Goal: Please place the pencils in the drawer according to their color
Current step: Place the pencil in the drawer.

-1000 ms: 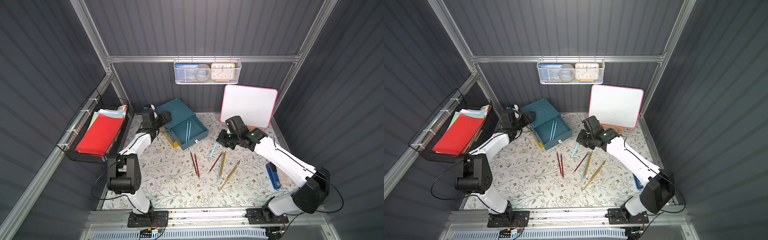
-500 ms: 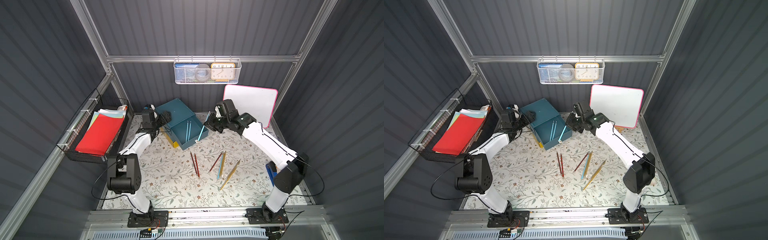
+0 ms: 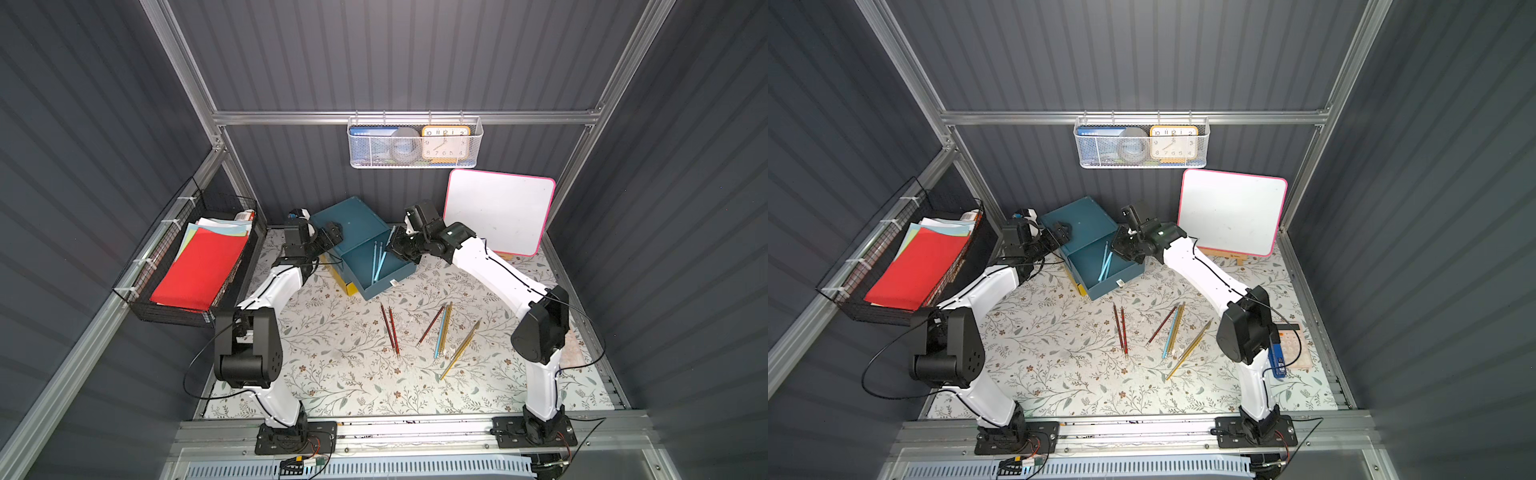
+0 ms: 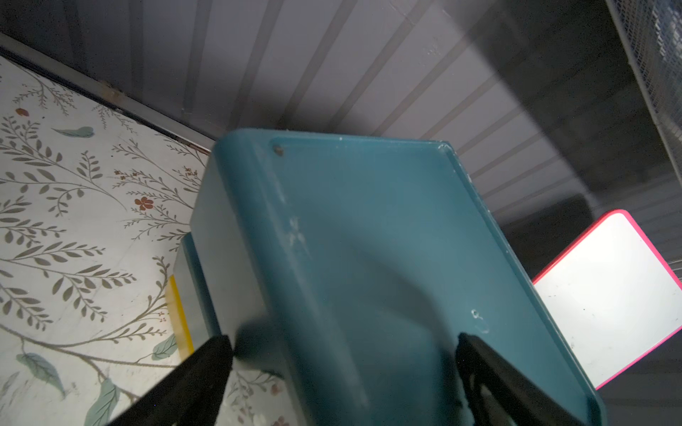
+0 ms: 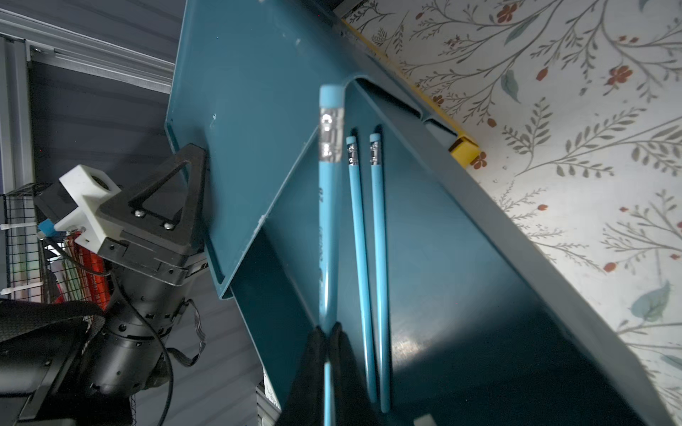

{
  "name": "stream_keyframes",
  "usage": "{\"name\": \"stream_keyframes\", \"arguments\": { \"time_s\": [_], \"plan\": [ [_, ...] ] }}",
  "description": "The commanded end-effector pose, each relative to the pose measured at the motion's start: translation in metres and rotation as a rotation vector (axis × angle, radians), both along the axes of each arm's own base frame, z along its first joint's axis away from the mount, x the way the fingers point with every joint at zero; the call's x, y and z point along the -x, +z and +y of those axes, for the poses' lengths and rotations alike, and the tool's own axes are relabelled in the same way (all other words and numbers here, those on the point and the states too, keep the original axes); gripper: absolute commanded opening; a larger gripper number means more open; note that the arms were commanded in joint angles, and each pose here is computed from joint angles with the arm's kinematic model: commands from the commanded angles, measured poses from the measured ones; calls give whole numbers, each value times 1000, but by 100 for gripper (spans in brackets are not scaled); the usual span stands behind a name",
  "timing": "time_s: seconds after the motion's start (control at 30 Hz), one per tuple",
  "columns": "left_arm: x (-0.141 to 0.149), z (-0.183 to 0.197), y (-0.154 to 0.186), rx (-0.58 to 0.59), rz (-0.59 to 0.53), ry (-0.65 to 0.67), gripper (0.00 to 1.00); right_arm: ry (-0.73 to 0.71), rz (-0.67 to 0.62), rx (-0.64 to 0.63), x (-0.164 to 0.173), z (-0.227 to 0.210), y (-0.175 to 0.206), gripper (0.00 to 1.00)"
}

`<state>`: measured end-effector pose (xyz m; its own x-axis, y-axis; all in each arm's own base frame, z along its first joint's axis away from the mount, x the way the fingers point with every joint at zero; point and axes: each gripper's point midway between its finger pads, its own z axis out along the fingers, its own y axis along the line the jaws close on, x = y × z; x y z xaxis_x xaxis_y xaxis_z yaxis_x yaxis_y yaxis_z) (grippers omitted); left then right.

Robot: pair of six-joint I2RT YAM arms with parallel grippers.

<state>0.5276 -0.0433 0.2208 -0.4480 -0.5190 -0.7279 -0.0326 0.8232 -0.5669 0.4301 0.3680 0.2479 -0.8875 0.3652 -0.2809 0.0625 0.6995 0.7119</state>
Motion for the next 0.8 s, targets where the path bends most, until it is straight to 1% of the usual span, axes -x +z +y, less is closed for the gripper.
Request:
{"name": "stream_keyframes", "arguments": {
  "time_s": [0.0,0.27,0.43,0.53,0.63,0.77],
  "plan": [
    [0,-10,-12,-2,33,-19,100,5,-4,-10,-3,7,2,0],
    [0,-10,-12,-1,31,-18,100,34,27,-14,1,30,-13,0],
    [0,-10,-11,1,30,-16,100,63,34,-26,6,42,-15,0],
    [0,-10,-10,2,28,-15,100,78,13,-41,9,41,-4,0],
    [0,-10,-8,1,24,-15,100,86,-29,-46,11,35,17,0],
    [0,-11,-7,3,21,-18,100,96,-82,-57,24,21,46,0]
  ]
}}
